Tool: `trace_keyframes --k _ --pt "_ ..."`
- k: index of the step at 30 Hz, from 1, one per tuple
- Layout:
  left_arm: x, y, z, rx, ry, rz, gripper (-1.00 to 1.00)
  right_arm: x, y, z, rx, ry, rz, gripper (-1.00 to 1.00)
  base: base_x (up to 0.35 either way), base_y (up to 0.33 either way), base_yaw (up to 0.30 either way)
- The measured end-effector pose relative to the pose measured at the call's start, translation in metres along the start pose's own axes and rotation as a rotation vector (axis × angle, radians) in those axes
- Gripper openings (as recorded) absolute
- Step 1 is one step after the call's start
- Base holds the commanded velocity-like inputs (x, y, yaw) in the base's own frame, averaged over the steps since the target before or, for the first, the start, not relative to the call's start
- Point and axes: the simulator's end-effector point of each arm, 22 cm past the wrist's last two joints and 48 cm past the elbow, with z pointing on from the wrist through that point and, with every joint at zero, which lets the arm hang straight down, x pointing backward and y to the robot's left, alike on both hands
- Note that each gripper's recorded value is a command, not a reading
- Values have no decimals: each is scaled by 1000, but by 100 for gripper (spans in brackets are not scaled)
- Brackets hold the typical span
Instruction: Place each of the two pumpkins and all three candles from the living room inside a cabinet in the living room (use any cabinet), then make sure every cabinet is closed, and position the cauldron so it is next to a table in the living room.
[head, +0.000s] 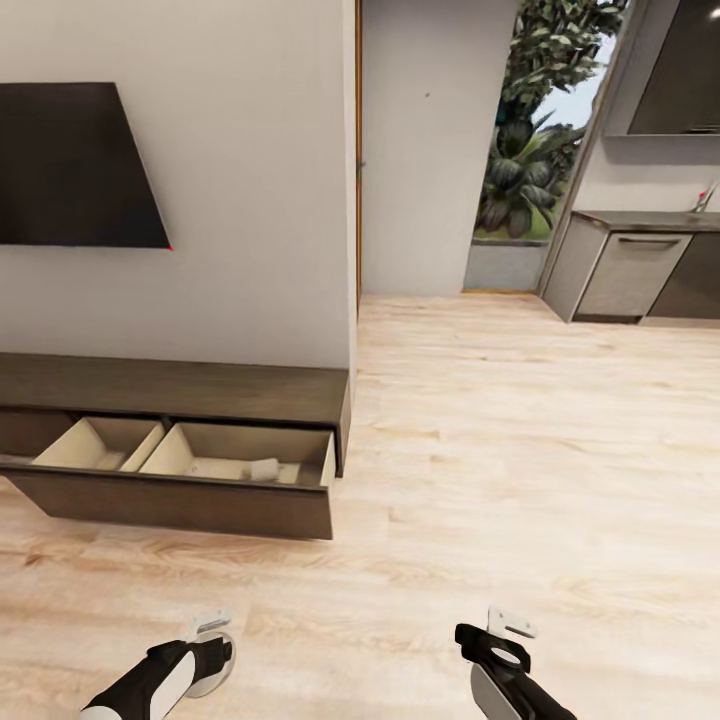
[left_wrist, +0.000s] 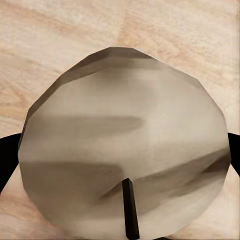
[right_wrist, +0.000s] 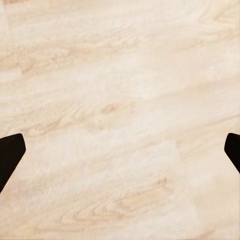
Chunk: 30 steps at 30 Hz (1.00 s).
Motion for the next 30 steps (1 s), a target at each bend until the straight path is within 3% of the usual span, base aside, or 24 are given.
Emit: trace_keyframes --k 6,17,30 --pt "-1 0 0 1 -1 2 -100 0 0 0 0 0 0 100 238 0 0" --pt "-5 -1 0 4 -17 -17 -100 0 0 1 1 1 2 100 22 0 0" --pt "-11 0 -20 5 -18 -17 -100 -11 -3 -17 1 1 0 100 0 0 0"
